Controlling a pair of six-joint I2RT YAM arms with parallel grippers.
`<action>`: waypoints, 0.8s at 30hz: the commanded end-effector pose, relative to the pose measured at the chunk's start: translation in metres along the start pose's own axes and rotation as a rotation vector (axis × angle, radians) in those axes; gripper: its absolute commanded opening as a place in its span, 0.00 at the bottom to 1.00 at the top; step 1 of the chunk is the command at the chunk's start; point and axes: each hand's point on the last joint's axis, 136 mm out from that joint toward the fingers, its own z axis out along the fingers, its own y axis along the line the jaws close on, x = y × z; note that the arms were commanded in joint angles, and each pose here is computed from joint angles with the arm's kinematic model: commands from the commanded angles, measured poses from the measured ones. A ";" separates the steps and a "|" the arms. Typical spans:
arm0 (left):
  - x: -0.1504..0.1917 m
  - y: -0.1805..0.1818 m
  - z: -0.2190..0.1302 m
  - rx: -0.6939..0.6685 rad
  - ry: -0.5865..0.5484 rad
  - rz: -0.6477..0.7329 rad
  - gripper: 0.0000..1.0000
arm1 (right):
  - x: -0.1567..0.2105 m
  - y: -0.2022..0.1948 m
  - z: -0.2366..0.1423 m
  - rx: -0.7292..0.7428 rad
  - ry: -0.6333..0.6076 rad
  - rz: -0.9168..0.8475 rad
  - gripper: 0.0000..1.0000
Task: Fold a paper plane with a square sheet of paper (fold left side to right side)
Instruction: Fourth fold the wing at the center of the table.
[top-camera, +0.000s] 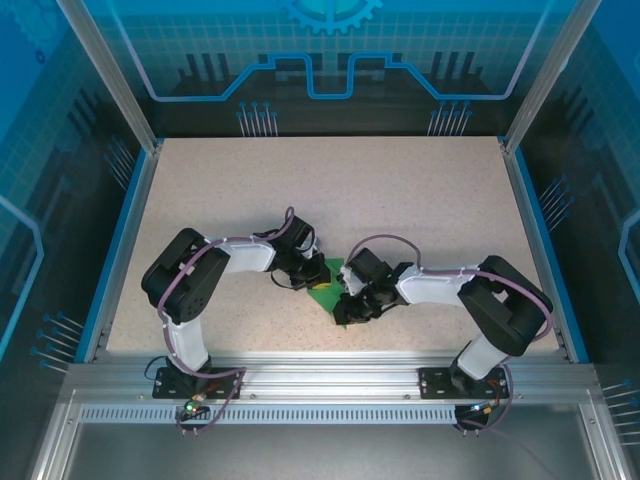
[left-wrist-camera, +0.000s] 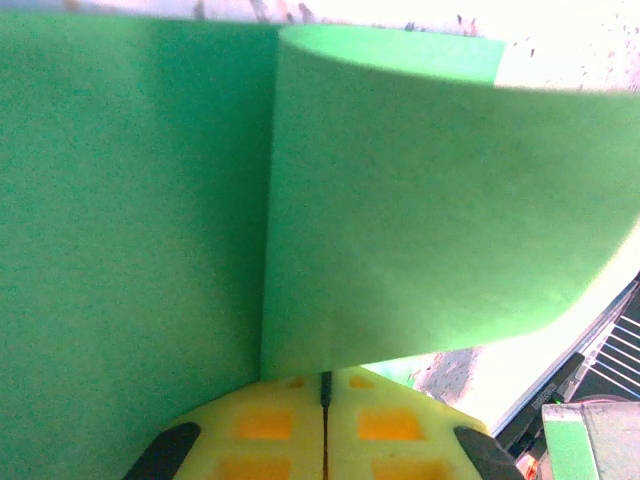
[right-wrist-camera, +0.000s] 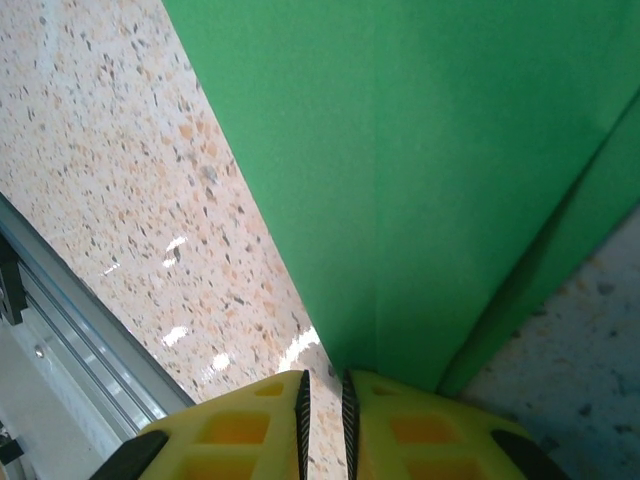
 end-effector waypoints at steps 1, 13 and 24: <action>0.018 0.045 0.010 -0.154 0.053 -0.080 0.06 | 0.042 -0.016 0.001 0.056 0.122 0.055 0.19; 0.018 0.044 0.010 -0.157 0.050 -0.083 0.06 | 0.054 -0.018 -0.004 0.051 0.128 0.064 0.14; 0.019 0.041 0.009 -0.141 0.050 -0.084 0.06 | -0.013 0.034 -0.043 -0.118 -0.084 -0.008 0.06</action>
